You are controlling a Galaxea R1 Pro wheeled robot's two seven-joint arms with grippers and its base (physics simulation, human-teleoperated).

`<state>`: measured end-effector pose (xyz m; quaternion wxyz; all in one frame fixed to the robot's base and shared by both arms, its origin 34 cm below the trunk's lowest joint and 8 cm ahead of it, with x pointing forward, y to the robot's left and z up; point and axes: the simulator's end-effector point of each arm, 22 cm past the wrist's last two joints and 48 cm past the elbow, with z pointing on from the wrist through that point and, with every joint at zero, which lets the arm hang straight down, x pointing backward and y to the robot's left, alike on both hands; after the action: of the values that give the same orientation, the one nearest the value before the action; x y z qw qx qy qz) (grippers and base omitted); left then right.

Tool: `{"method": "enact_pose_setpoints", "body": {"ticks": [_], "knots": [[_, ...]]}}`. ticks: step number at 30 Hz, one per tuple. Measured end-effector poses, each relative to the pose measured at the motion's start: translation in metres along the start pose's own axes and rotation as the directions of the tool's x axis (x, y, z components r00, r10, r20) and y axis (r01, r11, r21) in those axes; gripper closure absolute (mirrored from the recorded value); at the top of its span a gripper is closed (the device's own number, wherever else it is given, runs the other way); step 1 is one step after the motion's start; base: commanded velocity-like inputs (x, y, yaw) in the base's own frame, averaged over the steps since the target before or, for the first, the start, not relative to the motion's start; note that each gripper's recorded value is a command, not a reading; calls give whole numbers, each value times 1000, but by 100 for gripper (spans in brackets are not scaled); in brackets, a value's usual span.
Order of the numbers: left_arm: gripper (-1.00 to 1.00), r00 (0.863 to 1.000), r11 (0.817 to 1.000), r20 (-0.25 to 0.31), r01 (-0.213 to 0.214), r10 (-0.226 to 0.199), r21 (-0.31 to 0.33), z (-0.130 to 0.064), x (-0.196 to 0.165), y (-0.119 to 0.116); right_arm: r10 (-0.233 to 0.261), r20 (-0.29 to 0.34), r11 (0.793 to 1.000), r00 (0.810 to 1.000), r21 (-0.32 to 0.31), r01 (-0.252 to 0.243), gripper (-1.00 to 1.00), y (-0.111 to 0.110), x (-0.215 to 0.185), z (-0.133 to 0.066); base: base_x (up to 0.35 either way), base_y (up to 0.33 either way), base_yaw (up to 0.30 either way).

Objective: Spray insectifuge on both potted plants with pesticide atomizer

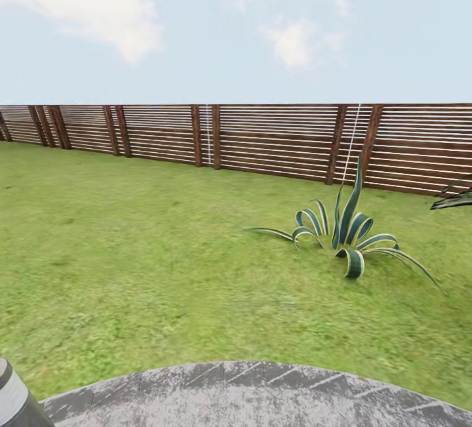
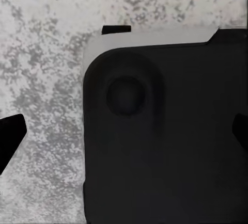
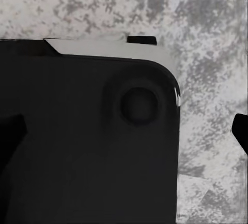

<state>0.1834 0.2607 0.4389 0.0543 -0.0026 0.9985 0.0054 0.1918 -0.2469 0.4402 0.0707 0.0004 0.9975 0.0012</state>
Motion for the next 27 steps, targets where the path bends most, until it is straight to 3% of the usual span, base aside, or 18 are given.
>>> {"method": "enact_pose_setpoints", "body": {"ticks": [6, 7, 8, 9, 11, 14, 21, 27], "knots": [[-100, 995, 1000, 97, 0, 0, -3, 1, -47, 3, -3, 84, 1000, 996, 23, 1, -100, -18, -37, 1, 0, 0, 0], [-100, 937, 1000, 350, 0, 1, -3, -12, -115, 3, -12, 373, 999, 928, 32, 0, -100, -25, -110, -14, 0, 0, 0], [-100, 860, 1000, 511, 1, 1, -3, -34, -197, 3, -19, 531, 999, 847, 36, -1, -100, -27, -187, -35, 0, 0, 0], [-100, 826, 1000, 563, 1, 1, -3, -44, -229, 3, -25, 643, 999, 765, 39, -1, -100, -29, -249, -61, 0, 0, 0], [-100, 808, 1000, 589, 2, 0, -3, -50, -250, 3, -27, 651, 999, 758, 43, -2, -100, -32, -254, -63, 0, 0, 0], [-100, 799, 1000, 601, 2, 0, -3, -53, -260, 4, -31, 651, 999, 759, 45, 2, -100, -33, -255, -63, 0, 0, 0], [-100, 806, 1000, 591, -1, 8, -12, -51, -255, 8, -34, 650, 999, 759, 42, 9, -100, -30, -255, -63, -6, -6, 23], [-100, 812, 1000, 584, 6, 4, -14, -49, -250, 10, -28, 648, 999, 761, 39, 3, -100, -28, -255, -62, -222, -162, 238]]}}
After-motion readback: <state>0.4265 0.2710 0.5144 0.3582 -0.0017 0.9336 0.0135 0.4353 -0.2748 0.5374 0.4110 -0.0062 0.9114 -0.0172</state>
